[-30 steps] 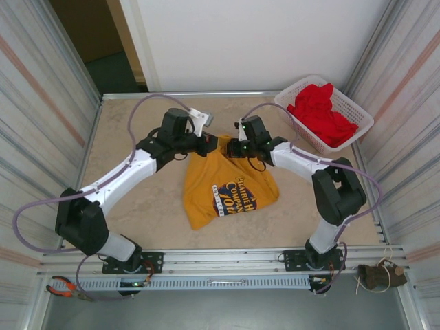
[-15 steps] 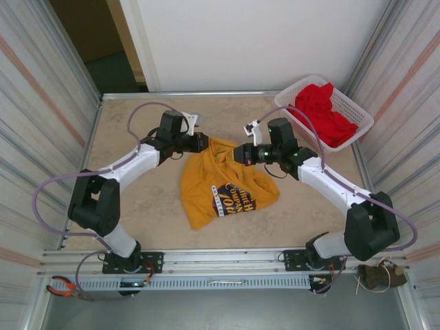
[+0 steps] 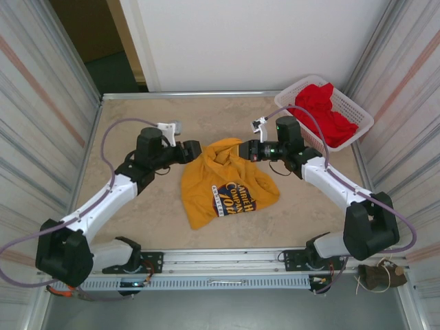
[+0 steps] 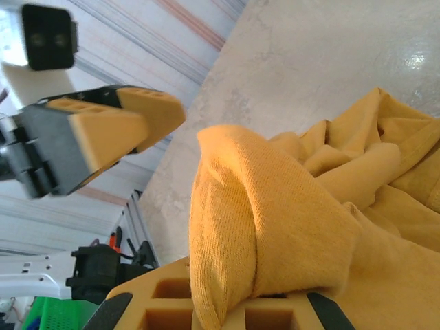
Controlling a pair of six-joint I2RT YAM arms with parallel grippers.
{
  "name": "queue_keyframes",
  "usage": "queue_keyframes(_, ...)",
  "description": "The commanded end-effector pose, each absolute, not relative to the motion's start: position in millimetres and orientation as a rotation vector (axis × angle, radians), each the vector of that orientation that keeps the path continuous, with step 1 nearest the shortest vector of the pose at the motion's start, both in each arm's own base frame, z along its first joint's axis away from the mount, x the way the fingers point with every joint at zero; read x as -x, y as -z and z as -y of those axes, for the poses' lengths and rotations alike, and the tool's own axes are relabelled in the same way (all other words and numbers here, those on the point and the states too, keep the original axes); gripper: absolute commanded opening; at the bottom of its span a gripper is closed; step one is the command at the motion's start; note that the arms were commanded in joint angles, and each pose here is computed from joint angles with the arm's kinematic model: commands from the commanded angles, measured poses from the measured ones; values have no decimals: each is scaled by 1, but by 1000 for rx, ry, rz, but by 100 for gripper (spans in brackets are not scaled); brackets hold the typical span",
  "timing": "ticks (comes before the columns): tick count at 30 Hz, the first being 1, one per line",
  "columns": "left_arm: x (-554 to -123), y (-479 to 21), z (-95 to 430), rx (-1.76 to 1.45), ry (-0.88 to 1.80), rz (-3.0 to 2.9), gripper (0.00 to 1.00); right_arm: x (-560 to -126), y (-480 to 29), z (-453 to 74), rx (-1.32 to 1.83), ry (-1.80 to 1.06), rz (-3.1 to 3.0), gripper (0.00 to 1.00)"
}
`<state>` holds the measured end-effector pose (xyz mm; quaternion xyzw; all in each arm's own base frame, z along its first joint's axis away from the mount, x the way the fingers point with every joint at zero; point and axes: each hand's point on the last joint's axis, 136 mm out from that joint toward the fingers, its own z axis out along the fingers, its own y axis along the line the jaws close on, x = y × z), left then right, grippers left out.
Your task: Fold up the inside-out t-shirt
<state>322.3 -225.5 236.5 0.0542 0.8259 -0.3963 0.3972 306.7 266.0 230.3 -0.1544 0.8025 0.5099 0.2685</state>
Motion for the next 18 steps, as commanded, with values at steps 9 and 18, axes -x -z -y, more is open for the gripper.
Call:
queue_keyframes(9,-310,-256,307,-174,1284,-2010,43,-309,-238,-269,404,-1409,-2131,0)
queue_keyframes(18,-335,-234,320,-140,1264,-2030,41,-306,-241,-268,405,-1415,-2120,0)
